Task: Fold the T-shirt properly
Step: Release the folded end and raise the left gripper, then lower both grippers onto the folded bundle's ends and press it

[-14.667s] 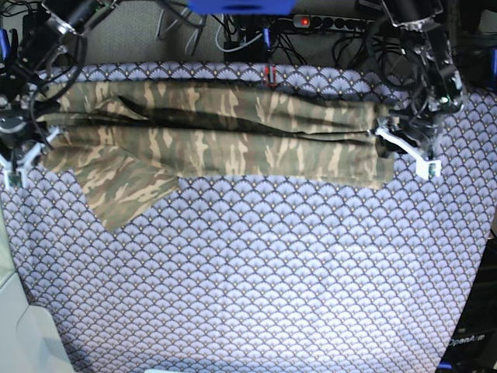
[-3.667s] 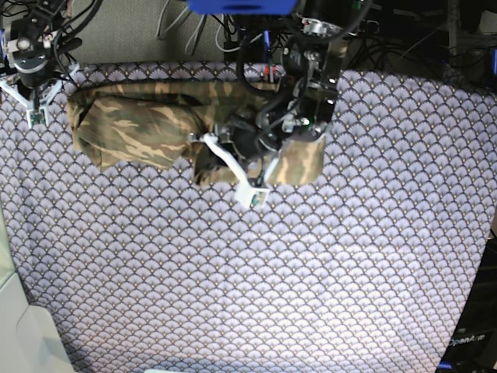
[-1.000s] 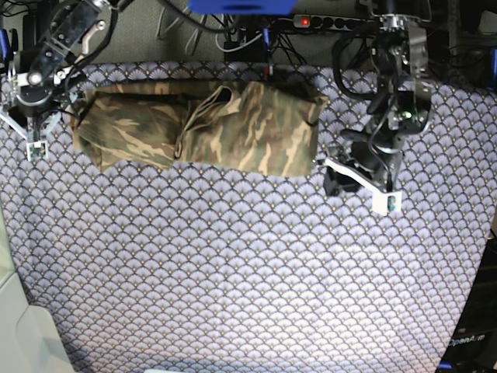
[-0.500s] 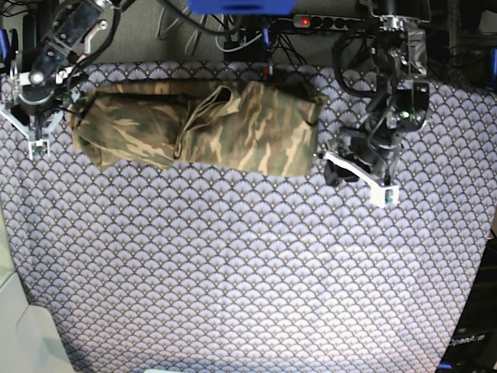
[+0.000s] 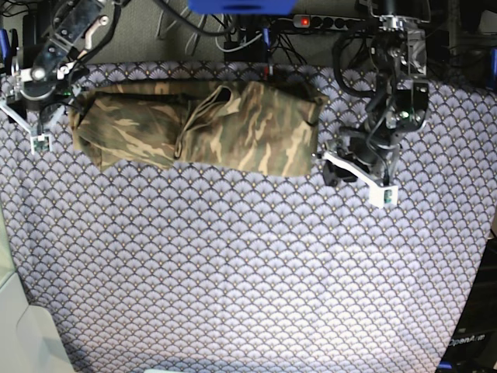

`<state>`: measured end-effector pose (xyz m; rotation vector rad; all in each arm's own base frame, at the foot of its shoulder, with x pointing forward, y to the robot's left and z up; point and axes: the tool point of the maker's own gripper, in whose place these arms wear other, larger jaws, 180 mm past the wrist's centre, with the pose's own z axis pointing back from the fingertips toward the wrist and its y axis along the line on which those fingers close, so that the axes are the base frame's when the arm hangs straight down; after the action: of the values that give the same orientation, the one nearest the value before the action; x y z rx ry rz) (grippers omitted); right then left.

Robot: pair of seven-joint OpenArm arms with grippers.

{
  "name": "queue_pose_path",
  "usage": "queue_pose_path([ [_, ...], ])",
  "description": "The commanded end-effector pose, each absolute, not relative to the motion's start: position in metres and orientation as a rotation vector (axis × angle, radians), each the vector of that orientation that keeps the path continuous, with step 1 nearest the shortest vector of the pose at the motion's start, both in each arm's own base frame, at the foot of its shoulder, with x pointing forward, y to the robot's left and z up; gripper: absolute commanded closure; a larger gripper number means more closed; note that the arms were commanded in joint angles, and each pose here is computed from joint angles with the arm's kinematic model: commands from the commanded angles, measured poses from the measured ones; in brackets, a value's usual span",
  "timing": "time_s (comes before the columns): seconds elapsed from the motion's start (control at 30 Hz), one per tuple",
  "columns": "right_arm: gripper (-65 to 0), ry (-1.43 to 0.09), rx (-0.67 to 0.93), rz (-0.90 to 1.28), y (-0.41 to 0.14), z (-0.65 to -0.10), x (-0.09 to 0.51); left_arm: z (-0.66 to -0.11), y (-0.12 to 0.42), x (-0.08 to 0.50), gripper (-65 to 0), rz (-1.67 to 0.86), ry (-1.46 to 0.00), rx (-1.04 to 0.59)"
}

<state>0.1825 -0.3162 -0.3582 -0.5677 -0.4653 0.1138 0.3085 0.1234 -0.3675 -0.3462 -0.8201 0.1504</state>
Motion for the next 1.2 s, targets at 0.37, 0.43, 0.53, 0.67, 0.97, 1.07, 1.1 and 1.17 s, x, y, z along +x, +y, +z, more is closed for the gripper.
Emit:
queue_pose_path([
  [0.37,-28.7,-0.585,-0.618,0.107,-0.314,-0.321,0.215,-0.371,0.124,0.314,-22.6,0.158,-0.825,-0.355],
  [0.43,-28.6,-0.562,-0.621,0.092,-0.315,-0.320,0.214,-0.378,0.125,0.312,-22.6,0.165,-0.807,-0.352],
  [0.53,-28.6,-0.526,-0.627,0.054,-0.319,-0.319,0.212,-0.384,0.126,0.311,-22.6,0.171,-0.793,-0.350],
  [0.67,-28.6,-0.483,-0.626,0.044,-0.320,-0.323,0.205,-0.382,0.126,0.311,-22.6,0.171,-0.798,-0.351],
  [0.97,-28.6,-0.468,-0.598,0.107,-0.306,-0.333,0.206,-0.380,0.127,0.312,-22.6,0.172,-0.804,-0.349],
  [1.07,-28.6,-0.463,-0.585,0.113,-0.304,-0.338,0.207,-0.377,0.121,0.316,-22.6,0.173,-0.814,-0.364],
  [1.1,-28.6,-0.469,-0.577,0.120,-0.302,-0.340,0.210,-0.376,0.116,0.317,-22.6,0.171,-0.814,-0.373],
  [1.17,-28.6,-0.505,-0.556,0.133,-0.300,-0.346,0.216,-0.375,0.106,0.318,-22.6,0.155,-0.812,-0.388],
])
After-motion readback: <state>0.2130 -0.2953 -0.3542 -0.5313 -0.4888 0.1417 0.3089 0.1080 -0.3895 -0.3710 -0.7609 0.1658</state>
